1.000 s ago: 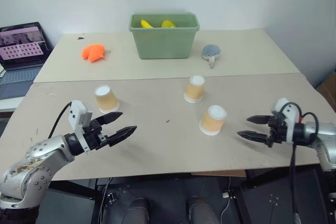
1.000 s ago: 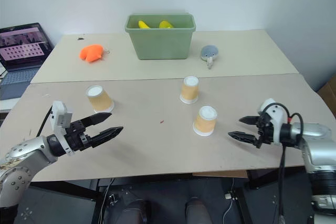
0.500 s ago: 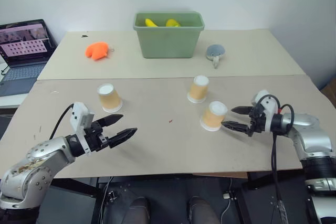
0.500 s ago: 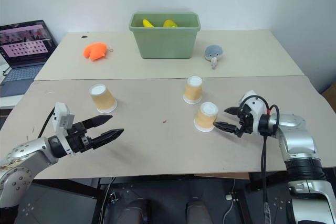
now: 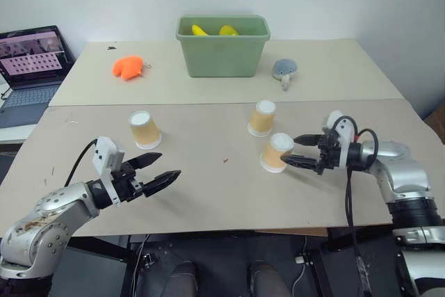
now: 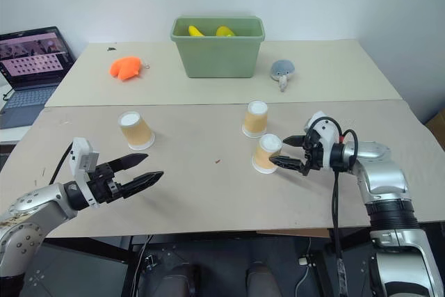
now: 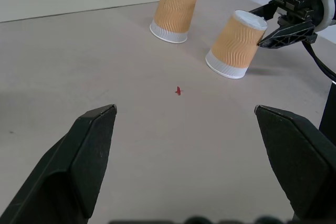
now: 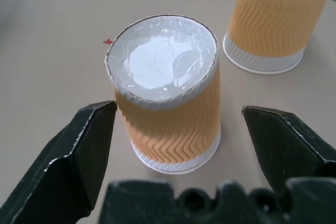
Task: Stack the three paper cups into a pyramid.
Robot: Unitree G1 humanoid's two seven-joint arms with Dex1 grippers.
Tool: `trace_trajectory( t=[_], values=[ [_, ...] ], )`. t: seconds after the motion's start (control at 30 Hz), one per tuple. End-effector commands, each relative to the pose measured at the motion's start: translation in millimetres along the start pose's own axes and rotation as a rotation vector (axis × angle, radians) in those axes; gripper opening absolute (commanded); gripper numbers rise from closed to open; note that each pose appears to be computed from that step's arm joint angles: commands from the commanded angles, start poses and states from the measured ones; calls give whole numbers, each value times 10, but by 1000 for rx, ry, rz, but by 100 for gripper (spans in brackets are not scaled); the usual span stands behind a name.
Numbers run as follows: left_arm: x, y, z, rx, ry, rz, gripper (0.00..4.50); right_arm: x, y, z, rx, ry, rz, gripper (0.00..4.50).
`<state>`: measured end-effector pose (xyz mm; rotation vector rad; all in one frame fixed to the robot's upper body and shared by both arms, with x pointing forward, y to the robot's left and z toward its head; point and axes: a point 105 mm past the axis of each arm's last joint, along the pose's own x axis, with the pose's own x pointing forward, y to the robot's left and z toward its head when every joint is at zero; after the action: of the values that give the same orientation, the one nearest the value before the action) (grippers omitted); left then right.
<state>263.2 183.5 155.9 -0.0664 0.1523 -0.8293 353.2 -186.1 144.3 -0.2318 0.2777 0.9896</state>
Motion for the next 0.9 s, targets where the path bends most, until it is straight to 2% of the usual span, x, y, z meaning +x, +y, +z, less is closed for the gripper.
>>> trace_trajectory(
  t=[0.03,0.4,0.77,0.9],
  values=[
    [-16,-19,110,45,-24,1,450,19,-61,115,-28,-14,-17,449],
    [-13,-32,93,41,-24,4,450,52,-178,232,-20,-42,-62,449],
    [-27,-23,83,43,-18,15,450,131,-4,469,35,-145,20,449],
    [-18,-33,80,43,-17,14,450,180,12,440,53,-134,22,449]
  ],
)
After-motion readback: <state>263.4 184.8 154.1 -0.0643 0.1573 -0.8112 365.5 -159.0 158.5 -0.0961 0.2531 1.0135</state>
